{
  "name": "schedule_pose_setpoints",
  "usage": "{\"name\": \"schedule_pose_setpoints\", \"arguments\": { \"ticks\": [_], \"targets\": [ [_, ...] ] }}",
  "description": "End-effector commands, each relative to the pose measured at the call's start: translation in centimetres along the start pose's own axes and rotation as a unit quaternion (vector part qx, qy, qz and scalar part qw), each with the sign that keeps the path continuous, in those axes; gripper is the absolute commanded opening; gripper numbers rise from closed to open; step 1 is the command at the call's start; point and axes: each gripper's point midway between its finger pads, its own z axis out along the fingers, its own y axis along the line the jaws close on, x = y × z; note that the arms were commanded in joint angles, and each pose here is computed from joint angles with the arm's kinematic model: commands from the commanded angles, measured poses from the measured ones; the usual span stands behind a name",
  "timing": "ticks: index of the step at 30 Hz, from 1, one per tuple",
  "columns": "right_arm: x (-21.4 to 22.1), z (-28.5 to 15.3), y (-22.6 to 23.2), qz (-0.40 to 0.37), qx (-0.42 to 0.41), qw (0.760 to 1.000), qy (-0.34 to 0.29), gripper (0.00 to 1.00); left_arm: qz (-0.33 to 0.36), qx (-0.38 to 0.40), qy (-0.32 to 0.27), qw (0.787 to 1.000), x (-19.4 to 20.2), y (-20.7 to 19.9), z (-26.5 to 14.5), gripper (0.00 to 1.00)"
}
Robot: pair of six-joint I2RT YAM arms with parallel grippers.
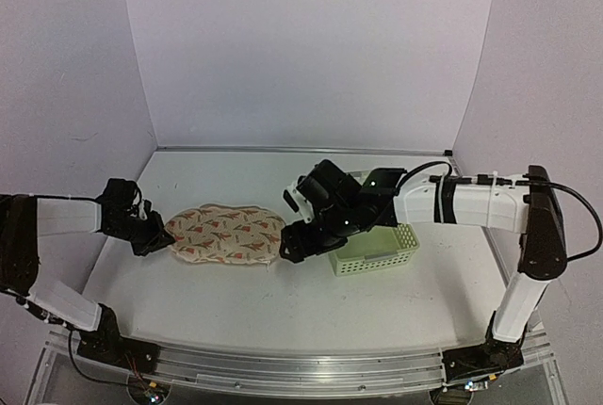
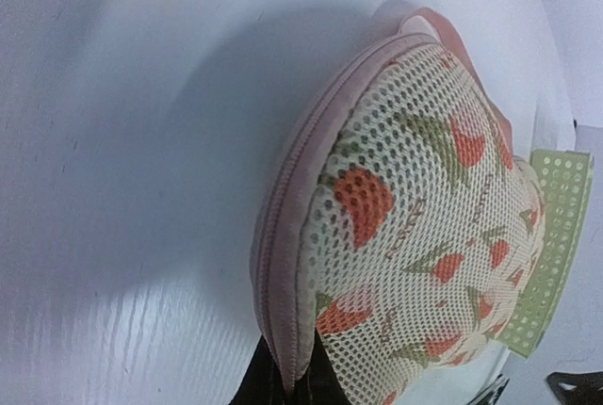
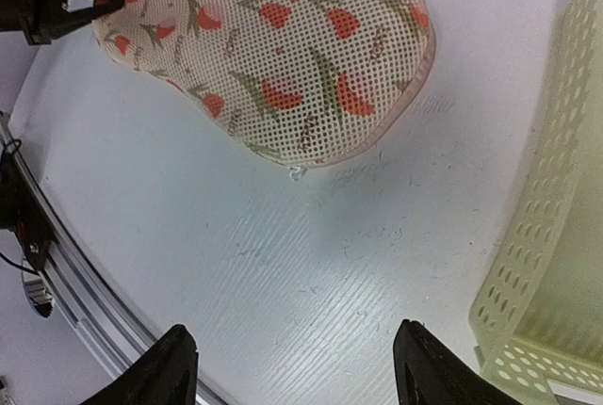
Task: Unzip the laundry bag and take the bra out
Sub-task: Move the laundry bag to the center of the board, then pass from the left arm to the right
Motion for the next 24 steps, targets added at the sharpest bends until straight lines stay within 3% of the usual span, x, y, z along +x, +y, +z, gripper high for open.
{"name": "schedule_pose_setpoints", "arguments": {
  "ticks": [1,6,9,24],
  "targets": [
    [-0.2,-0.1,1.8,-0.048,-0.032,0.996,-0.073,0.74,-0.063,0.031,-0.040,0.997,0.7,-1.0,-2.2,0.00],
    [1.8,1.0,1.6,-0.083,-0.027,0.985,-0.147,0.76,-0.102,0.042,-0.067,0.992,1.7,-0.7,-3.6,0.00],
    [1.8,0.2,2.3,-0.103,-0.041,0.964,-0.243,0.77,-0.116,0.045,-0.070,0.990,2.2,-0.4,-3.8,0.00],
    [3.0,5.1,2.4,-0.143,-0.001,0.935,-0.326,0.72,-0.115,0.037,-0.034,0.992,5.3,-0.6,-2.5,0.00]
  ]
}}
